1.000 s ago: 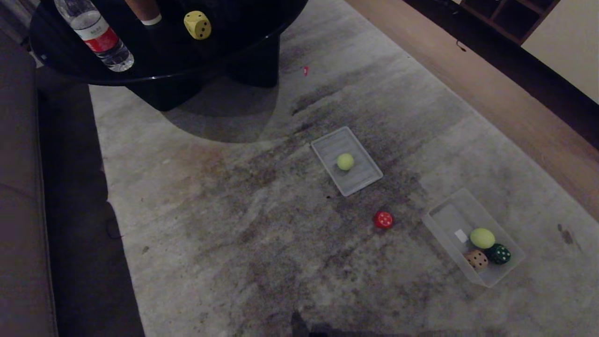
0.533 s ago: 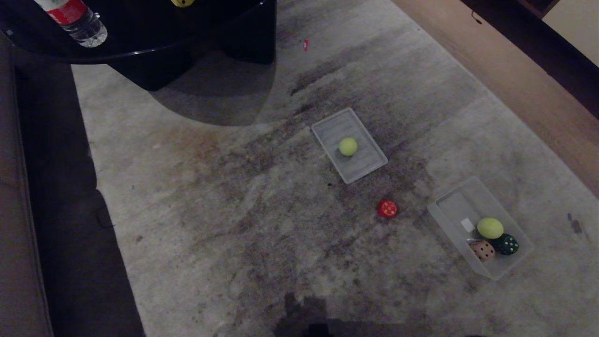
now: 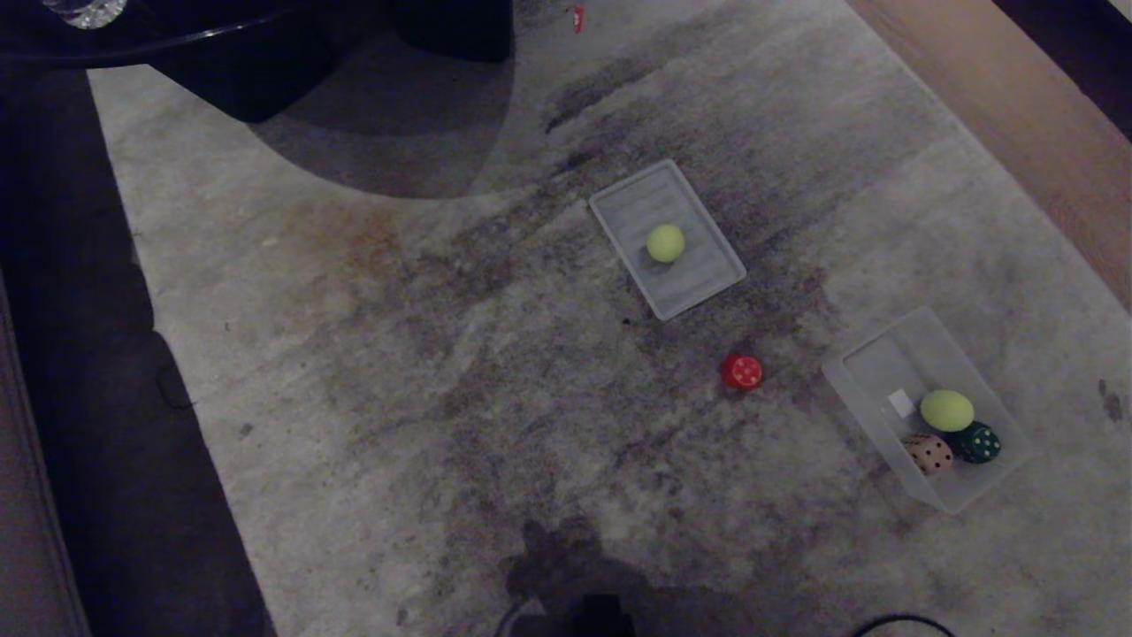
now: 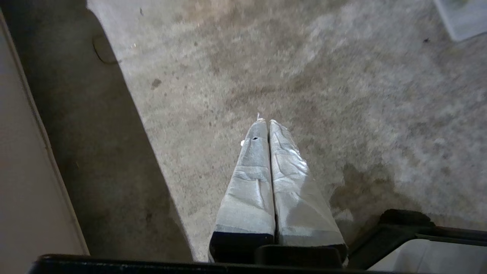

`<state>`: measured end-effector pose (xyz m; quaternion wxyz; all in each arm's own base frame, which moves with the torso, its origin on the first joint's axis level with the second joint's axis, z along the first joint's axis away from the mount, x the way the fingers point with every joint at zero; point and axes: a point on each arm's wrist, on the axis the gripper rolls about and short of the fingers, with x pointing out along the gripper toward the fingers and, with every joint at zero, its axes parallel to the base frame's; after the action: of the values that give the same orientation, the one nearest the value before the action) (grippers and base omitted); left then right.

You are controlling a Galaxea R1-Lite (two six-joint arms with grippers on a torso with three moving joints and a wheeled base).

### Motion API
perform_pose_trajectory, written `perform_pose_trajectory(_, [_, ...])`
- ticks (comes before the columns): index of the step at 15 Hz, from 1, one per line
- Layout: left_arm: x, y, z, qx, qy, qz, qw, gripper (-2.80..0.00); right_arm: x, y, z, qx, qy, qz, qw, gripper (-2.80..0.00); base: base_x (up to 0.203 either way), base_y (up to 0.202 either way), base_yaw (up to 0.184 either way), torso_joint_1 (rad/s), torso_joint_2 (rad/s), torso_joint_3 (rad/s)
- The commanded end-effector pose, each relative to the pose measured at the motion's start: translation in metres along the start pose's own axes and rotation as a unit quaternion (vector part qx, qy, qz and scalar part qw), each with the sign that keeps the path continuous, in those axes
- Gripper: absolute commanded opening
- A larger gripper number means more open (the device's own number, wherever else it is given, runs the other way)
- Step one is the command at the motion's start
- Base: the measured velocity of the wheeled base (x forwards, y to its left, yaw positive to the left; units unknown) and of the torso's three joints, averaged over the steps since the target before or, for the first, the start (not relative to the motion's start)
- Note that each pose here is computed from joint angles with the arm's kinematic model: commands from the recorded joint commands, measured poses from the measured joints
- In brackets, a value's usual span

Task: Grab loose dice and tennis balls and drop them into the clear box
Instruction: Find toys out of the box

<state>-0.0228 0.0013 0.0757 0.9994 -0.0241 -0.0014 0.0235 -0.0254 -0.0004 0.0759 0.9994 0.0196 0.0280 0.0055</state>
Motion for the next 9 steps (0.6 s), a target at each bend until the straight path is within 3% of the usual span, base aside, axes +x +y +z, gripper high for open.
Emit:
perform_pose_trajectory(1, [0.0002,0.0000,-0.0004,-0.001,0.002,0.001,1.0000,-2.80,-0.0001,0.0000,0.0000,0.000,0.000,0.000,1.000,-2.80,0.000,0.000,0.000,0.004,0.00,-0.193])
perform_pose_trajectory(9, [0.0002,0.0000,-0.0004,0.000,0.002,0.000,1.0000,-2.80,-0.0001,0.0000,0.0000,-0.001,0.000,0.000,1.000,-2.80,0.000,0.000,0.000,0.003,0.00,-0.201])
